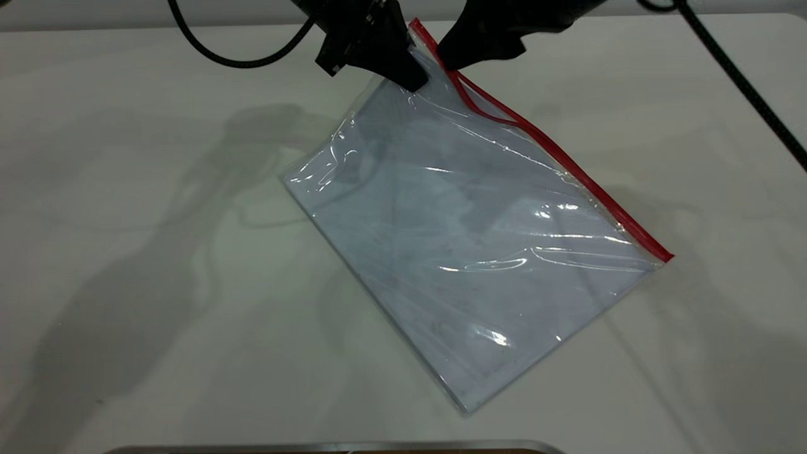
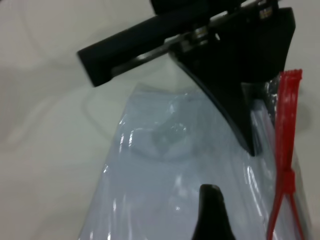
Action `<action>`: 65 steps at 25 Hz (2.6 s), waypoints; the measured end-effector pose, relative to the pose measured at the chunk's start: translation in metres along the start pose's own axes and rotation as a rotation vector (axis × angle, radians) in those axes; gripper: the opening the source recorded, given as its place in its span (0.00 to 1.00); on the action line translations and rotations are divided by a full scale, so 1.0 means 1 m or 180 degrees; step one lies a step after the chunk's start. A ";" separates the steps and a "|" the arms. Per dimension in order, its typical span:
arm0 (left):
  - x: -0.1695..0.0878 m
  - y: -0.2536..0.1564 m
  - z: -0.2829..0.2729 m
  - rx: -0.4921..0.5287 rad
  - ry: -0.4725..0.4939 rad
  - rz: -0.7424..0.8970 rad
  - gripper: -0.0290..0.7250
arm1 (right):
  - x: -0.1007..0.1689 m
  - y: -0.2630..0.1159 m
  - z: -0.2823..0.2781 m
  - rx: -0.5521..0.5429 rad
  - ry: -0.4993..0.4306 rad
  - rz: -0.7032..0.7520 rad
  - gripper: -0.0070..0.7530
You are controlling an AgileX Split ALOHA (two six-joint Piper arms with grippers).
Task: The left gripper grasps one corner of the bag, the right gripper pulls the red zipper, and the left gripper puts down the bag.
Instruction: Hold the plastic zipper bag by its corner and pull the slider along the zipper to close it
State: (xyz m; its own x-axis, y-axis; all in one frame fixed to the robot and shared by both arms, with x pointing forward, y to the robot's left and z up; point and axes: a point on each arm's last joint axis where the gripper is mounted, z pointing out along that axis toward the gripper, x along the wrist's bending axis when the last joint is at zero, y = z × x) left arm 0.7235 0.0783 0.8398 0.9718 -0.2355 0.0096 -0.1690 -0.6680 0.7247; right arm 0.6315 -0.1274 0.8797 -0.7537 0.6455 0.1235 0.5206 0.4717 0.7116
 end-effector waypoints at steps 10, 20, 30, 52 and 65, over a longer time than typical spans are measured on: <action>-0.001 0.007 0.006 -0.0051 -0.0026 0.0020 0.11 | -0.009 -0.016 0.020 -0.0070 -0.0130 0.0102 0.71; -0.001 0.009 0.006 -0.0128 -0.0015 -0.0058 0.11 | -0.012 -0.017 0.021 -0.0039 -0.0234 0.0103 0.20; -0.001 0.009 0.006 -0.0127 -0.0023 -0.0350 0.11 | -0.012 -0.017 0.021 0.0009 -0.0243 0.0179 0.06; -0.002 0.017 0.014 -0.0304 -0.0072 -0.0790 0.11 | -0.031 -0.031 0.003 0.0379 0.0056 0.0622 0.07; -0.002 0.016 0.016 -0.0400 -0.0090 -0.1038 0.11 | -0.031 -0.037 0.001 0.0591 0.0054 0.0510 0.09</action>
State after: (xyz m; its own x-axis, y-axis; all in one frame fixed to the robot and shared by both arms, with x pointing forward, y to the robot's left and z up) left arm 0.7161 0.0565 0.8402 0.9661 -0.0446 -0.2543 0.1729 -0.6196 0.7656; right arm 0.6363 -0.1645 0.8492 -0.6614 0.7116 0.2371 0.6976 0.4675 0.5429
